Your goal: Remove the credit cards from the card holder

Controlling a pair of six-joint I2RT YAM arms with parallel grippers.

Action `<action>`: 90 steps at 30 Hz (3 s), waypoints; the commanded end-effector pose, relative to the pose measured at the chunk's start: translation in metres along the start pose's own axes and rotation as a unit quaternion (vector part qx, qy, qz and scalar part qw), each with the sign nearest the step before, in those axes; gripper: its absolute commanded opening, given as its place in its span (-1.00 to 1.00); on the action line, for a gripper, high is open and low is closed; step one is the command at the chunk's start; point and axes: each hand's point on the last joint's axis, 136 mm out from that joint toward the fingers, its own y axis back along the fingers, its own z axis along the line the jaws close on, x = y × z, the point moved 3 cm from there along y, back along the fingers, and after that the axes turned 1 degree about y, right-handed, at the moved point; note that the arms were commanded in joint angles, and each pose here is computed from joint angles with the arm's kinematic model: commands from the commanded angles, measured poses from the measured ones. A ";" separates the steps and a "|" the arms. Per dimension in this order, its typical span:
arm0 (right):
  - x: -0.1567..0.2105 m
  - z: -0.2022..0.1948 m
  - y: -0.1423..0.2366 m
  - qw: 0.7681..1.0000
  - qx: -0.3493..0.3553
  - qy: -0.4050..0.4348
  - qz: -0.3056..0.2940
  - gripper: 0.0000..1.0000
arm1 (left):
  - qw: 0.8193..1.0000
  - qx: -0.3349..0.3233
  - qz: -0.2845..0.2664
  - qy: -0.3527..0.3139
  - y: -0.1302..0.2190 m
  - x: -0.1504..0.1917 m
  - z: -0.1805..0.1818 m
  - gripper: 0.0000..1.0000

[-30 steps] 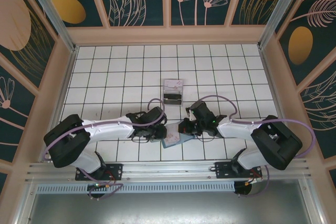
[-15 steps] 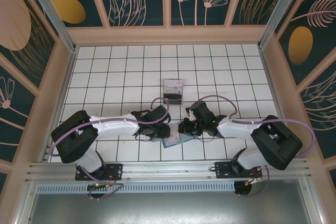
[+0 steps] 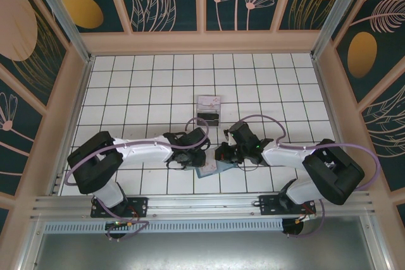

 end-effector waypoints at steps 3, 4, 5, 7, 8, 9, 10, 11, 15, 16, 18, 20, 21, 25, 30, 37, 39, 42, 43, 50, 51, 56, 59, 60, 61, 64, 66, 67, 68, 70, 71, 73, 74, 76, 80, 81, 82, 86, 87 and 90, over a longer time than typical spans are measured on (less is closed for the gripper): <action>0.004 -0.001 0.000 1.000 -0.001 -0.003 0.006 -0.95 | 0.997 -0.069 0.030 -0.022 -0.015 0.016 0.021 -0.33; 0.004 -0.001 0.000 1.000 -0.002 -0.002 0.006 -0.92 | 0.997 -0.070 0.029 -0.023 -0.014 0.016 0.021 -0.33; 0.004 0.000 0.000 1.000 -0.003 -0.003 0.006 -0.86 | 0.997 -0.073 0.030 -0.026 -0.013 0.017 0.020 -0.32; 0.006 0.000 0.001 1.000 -0.004 -0.004 0.008 -0.72 | 0.995 -0.088 0.040 -0.030 -0.021 0.020 0.024 -0.32; 0.006 0.000 0.001 1.000 -0.005 -0.005 0.009 -0.70 | 0.995 -0.089 0.041 -0.031 -0.022 0.022 0.024 -0.32; 0.007 0.000 0.001 1.000 -0.009 -0.007 0.008 -0.69 | 0.994 -0.090 0.043 -0.032 -0.023 0.022 0.024 -0.32; 0.008 0.000 0.001 1.000 -0.012 -0.009 0.009 -0.69 | 0.994 -0.092 0.044 -0.032 -0.023 0.023 0.025 -0.33; 0.009 0.000 0.001 1.000 -0.016 -0.011 0.010 -0.69 | 0.994 -0.093 0.045 -0.033 -0.023 0.023 0.026 -0.33; 0.012 0.001 0.000 0.999 -0.032 -0.017 0.012 -0.73 | 0.994 -0.094 0.048 -0.035 -0.025 0.025 0.025 -0.34; 0.013 0.000 0.000 0.999 -0.031 -0.018 0.011 -0.75 | 0.994 -0.094 0.049 -0.035 -0.025 0.025 0.026 -0.34; 0.012 -0.001 0.002 0.999 -0.025 -0.019 0.005 -0.78 | 0.994 -0.094 0.050 -0.036 -0.026 0.026 0.026 -0.35; 0.012 -0.003 0.003 1.000 -0.020 -0.019 0.002 -0.78 | 0.994 -0.095 0.052 -0.036 -0.026 0.026 0.026 -0.36; 0.012 -0.004 0.004 1.000 -0.018 -0.019 -0.001 -0.78 | 0.993 -0.097 0.053 -0.036 -0.026 0.027 0.027 -0.35; 0.013 -0.005 0.006 1.000 -0.014 -0.019 -0.003 -0.80 | 0.992 -0.104 0.054 -0.037 -0.027 0.027 0.030 -0.35; 0.015 -0.011 0.007 1.000 -0.001 -0.021 -0.004 -0.81 | 0.992 -0.108 0.055 -0.038 -0.026 0.028 0.032 -0.35; 0.015 -0.016 0.011 1.000 0.016 -0.020 -0.011 -0.90 | 0.992 -0.109 0.054 -0.038 -0.025 0.029 0.032 -0.35; 0.015 -0.016 0.013 1.000 0.014 -0.020 -0.014 -0.88 | 0.992 -0.108 0.055 -0.037 -0.026 0.029 0.032 -0.35; 0.015 -0.008 0.012 1.000 -0.014 -0.016 -0.012 -0.73 | 0.992 -0.105 0.055 -0.038 -0.026 0.029 0.031 -0.35; 0.015 -0.007 0.011 1.000 -0.021 -0.017 -0.010 -0.69 | 0.992 -0.103 0.054 -0.038 -0.025 0.028 0.030 -0.36; 0.019 -0.008 0.003 0.999 -0.030 -0.019 0.006 -0.62 | 0.992 -0.103 0.055 -0.038 -0.026 0.029 0.030 -0.36; 0.019 -0.008 0.001 0.999 -0.032 -0.019 0.010 -0.62 | 0.992 -0.103 0.055 -0.038 -0.025 0.029 0.030 -0.36; 0.021 -0.006 -0.003 0.999 -0.046 -0.019 0.020 -0.65 | 0.992 -0.104 0.054 -0.038 -0.025 0.028 0.030 -0.35; 0.021 -0.006 -0.001 0.999 -0.046 -0.019 0.016 -0.74 | 0.992 -0.104 0.054 -0.037 -0.026 0.028 0.030 -0.35; 0.021 -0.007 0.001 0.999 -0.043 -0.019 0.013 -0.77 | 0.992 -0.104 0.055 -0.037 -0.026 0.028 0.030 -0.35; 0.021 -0.007 0.002 0.999 -0.039 -0.019 0.009 -0.80 | 0.992 -0.104 0.055 -0.038 -0.026 0.028 0.030 -0.35; 0.021 -0.011 0.007 0.999 -0.030 -0.021 0.000 -0.82 | 0.992 -0.106 0.055 -0.039 -0.027 0.029 0.030 -0.35; 0.022 -0.014 0.010 0.999 -0.023 -0.023 -0.005 -0.83 | 0.992 -0.105 0.056 -0.040 -0.026 0.029 0.030 -0.35; 0.022 -0.016 0.010 1.000 -0.018 -0.024 -0.005 -0.82 | 0.992 -0.106 0.055 -0.039 -0.026 0.028 0.030 -0.36; 0.023 -0.017 0.012 1.000 -0.014 -0.024 -0.007 -0.82 | 0.992 -0.106 0.056 -0.039 -0.027 0.028 0.030 -0.35; 0.023 -0.020 0.013 1.000 -0.007 -0.026 -0.008 -0.82 | 0.992 -0.106 0.056 -0.040 -0.027 0.029 0.030 -0.35; 0.023 -0.021 0.014 1.000 -0.005 -0.025 -0.009 -0.82 | 0.992 -0.106 0.056 -0.040 -0.027 0.029 0.030 -0.35; 0.023 -0.023 0.017 1.000 0.003 -0.026 -0.012 -0.83 | 0.992 -0.107 0.056 -0.040 -0.026 0.029 0.031 -0.35; 0.022 -0.024 0.018 1.000 0.007 -0.025 -0.015 -0.83 | 0.992 -0.107 0.055 -0.040 -0.026 0.029 0.031 -0.35; 0.020 -0.024 0.023 0.999 0.017 -0.023 -0.022 -0.85 | 0.992 -0.107 0.053 -0.039 -0.024 0.028 0.031 -0.36; 0.014 -0.023 0.036 0.998 0.035 -0.012 -0.041 -0.87 | 0.993 -0.110 0.031 -0.037 -0.018 0.022 0.031 -0.36; 0.012 -0.022 0.039 0.998 0.039 -0.009 -0.046 -0.87 | 0.993 -0.109 0.026 -0.036 -0.016 0.020 0.030 -0.36; 0.011 -0.021 0.043 0.998 0.041 -0.006 -0.051 -0.88 | 0.993 -0.108 0.021 -0.036 -0.013 0.018 0.029 -0.36; 0.002 -0.014 0.060 0.996 0.051 0.009 -0.073 -0.89 | 0.995 -0.096 -0.002 -0.034 -0.003 0.010 0.022 -0.36; 0.000 -0.012 0.064 0.995 0.053 0.014 -0.077 -0.89 | 0.995 -0.092 -0.010 -0.033 0.000 0.007 0.020 -0.36; -0.011 -0.005 0.074 0.993 0.062 0.040 -0.093 -0.92 | 0.996 -0.081 -0.037 -0.029 0.013 -0.002 0.015 -0.36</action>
